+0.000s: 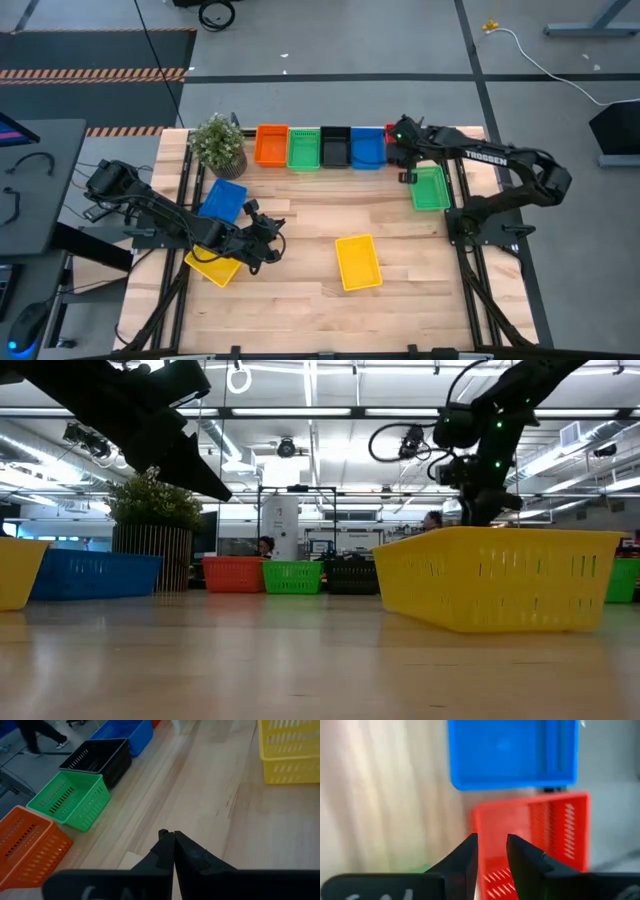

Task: Stack baskets by color
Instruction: Stack the bottom red bin on top of the top red bin

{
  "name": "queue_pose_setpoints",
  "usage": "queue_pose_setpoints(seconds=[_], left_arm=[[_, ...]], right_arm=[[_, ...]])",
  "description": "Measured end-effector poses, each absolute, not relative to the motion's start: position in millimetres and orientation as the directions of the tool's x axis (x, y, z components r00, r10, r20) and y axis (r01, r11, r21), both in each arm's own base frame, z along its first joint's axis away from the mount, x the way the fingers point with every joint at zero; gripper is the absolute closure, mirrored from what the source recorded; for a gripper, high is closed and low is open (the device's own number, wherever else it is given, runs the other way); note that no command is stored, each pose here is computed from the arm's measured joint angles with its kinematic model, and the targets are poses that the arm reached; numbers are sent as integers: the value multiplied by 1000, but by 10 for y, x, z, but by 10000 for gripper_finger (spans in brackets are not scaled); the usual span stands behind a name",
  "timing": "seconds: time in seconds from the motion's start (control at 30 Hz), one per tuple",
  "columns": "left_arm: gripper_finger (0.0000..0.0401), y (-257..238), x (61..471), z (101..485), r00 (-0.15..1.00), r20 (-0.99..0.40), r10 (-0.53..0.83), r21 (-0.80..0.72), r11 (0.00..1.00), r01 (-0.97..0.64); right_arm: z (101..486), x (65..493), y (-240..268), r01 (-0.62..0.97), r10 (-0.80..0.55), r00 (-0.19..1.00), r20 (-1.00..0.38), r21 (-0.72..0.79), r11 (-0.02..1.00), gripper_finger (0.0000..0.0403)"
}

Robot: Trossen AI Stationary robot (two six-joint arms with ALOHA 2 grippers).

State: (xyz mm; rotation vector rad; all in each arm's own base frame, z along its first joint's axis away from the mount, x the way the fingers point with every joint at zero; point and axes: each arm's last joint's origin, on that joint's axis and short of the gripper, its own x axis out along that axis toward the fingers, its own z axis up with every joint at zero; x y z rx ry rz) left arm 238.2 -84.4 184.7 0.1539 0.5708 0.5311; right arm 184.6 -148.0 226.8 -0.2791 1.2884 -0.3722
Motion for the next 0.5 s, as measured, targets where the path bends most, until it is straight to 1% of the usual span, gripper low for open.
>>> queue_pose_setpoints(seconds=[0.03, 0.1, 0.2, 0.27, 0.3, 0.37, 0.5], left_arm=[[383, -844, 2383, 1847, 712, -474, 519, 282, 855, -435], [383, -844, 2382, 1847, 712, -474, 519, 282, 855, -435], [388, -844, 2383, 1847, 712, -474, 519, 282, 855, -435], [393, -844, 2382, 1847, 712, -474, 519, 282, 855, -435], [394, -844, 2382, 1847, 712, -474, 519, 283, 855, -435], [394, -844, 2383, 1847, 712, -474, 519, 283, 855, -435], [384, -843, 2383, 1847, 711, -474, 519, 283, 855, -435]], right_arm=[[2278, 1840, -1485, 133, -403, 257, -878, -381, 915, 300], [2279, 1818, -1538, 210, -410, 262, -874, -363, 908, 317], [2225, 1773, -1651, 338, -404, 238, -883, -315, 887, 356], [2161, 1769, -1711, 398, -366, 244, -898, -252, 882, 386], [2124, 1775, -1737, 416, -349, 245, -905, -227, 881, 394], [2044, 1807, -1784, 438, -334, 233, -913, -208, 874, 393], [1914, 1920, -1871, 439, -350, 243, -905, -220, 871, 391]])
